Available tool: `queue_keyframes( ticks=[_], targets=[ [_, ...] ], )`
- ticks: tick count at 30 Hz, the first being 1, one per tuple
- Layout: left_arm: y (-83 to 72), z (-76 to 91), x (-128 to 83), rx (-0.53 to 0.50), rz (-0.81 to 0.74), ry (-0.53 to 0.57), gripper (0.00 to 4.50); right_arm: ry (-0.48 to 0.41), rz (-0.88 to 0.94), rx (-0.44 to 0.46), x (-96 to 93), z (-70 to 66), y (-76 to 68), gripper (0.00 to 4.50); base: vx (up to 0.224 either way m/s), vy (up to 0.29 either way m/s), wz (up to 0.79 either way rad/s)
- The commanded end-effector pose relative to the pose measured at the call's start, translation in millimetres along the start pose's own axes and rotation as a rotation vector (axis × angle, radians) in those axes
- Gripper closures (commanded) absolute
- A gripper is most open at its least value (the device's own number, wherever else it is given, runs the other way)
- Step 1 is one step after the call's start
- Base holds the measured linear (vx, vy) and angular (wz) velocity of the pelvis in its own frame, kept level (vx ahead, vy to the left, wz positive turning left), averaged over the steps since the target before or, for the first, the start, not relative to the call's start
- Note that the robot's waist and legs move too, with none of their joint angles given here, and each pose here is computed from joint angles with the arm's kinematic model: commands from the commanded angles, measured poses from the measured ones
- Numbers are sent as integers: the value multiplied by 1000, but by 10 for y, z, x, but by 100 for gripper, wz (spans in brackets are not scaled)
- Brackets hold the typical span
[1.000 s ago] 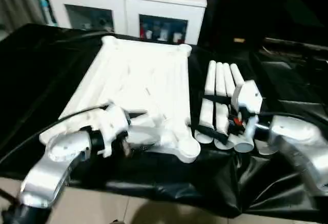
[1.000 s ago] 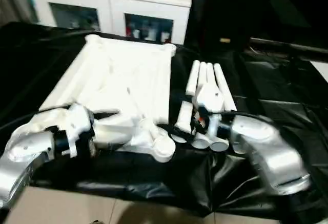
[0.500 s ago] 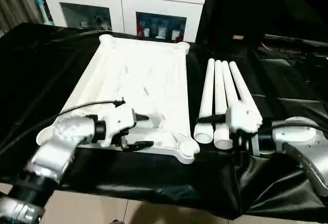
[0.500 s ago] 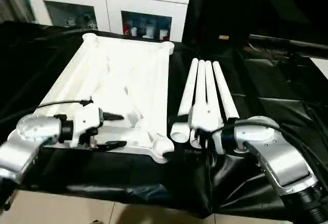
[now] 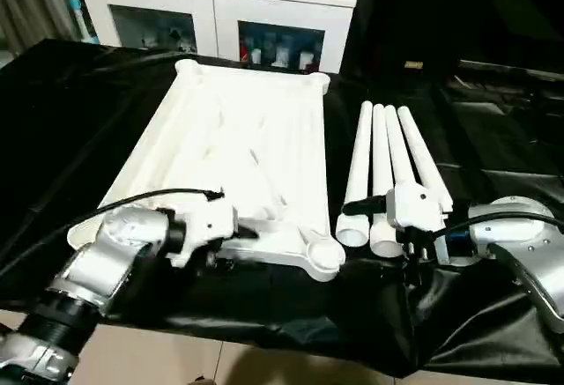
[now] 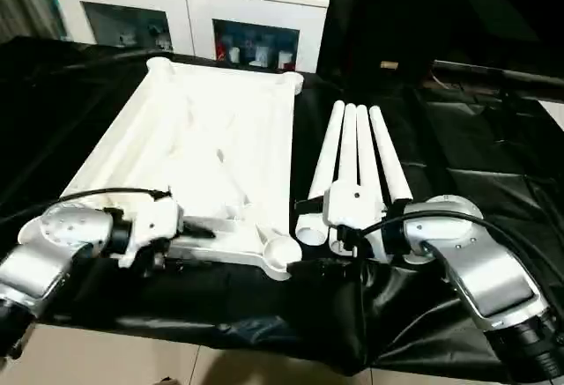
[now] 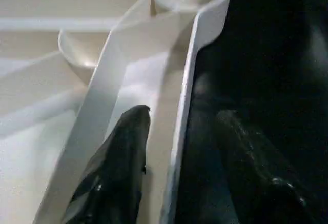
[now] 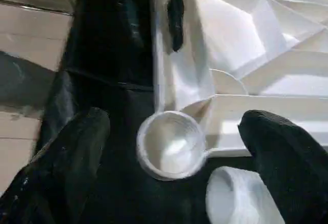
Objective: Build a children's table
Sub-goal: Move table base
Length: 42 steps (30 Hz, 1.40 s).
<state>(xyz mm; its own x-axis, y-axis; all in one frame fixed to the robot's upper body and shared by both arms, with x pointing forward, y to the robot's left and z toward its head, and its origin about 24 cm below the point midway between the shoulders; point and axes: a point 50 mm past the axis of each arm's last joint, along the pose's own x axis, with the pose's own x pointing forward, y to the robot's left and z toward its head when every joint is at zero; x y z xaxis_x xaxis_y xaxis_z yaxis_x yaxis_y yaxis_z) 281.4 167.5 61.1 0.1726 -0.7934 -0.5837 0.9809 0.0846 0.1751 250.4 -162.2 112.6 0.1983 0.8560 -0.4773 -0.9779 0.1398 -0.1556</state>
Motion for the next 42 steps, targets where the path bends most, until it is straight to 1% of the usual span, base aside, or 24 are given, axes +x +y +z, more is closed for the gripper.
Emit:
queue_keyframes(
  ticks=[1,2,5,6,7,8,11,13,14,16,17,18,20,23,25,28,35,42],
  targets=[
    [30,17,3,34,-7,26,230,-6,24,-8,-7,34,36,0,0,0,0],
    [28,17,12,34,-9,23,250,-7,27,-8,0,35,47,0,0,0,0],
    [3,21,45,30,-30,12,253,-4,29,-13,6,37,62,0,0,0,0],
    [-3,22,54,29,-34,11,263,-3,28,-14,4,36,62,0,0,0,0],
    [-9,21,60,29,-37,10,263,-1,28,-15,2,36,61,0,0,0,0],
    [-18,17,67,27,-42,10,290,0,27,-16,1,34,59,0,0,0,0],
    [-17,12,84,33,-38,6,297,5,27,-21,-2,33,56,0,0,0,0],
    [3,14,82,36,-33,6,327,4,30,-22,-5,37,60,0,0,0,0],
    [13,10,78,37,-33,9,335,6,29,-25,-4,37,59,0,0,0,0],
    [20,6,71,37,-34,13,334,7,29,-26,-1,39,58,0,0,0,0],
    [29,0,61,36,-36,22,359,8,29,-28,0,41,54,0,0,0,0],
    [39,-14,52,37,-37,35,373,9,28,-31,5,41,52,0,0,0,0],
    [40,-24,50,33,-38,41,380,9,26,-32,9,39,53,0,0,0,0],
    [52,-51,43,21,-25,57,416,3,15,-35,25,46,45,0,0,0,0],
    [41,-72,37,7,-24,68,423,-4,7,-36,20,53,47,0,0,0,0],
    [34,-113,33,-9,-19,91,446,-2,1,-35,19,37,44,0,0,0,0],
    [53,-188,-46,-29,36,102,449,-24,-30,-39,33,57,1,0,0,0,0],
    [63,-336,-278,-26,88,132,449,-28,-52,-60,53,69,-85,0,0,0,0]
  ],
)
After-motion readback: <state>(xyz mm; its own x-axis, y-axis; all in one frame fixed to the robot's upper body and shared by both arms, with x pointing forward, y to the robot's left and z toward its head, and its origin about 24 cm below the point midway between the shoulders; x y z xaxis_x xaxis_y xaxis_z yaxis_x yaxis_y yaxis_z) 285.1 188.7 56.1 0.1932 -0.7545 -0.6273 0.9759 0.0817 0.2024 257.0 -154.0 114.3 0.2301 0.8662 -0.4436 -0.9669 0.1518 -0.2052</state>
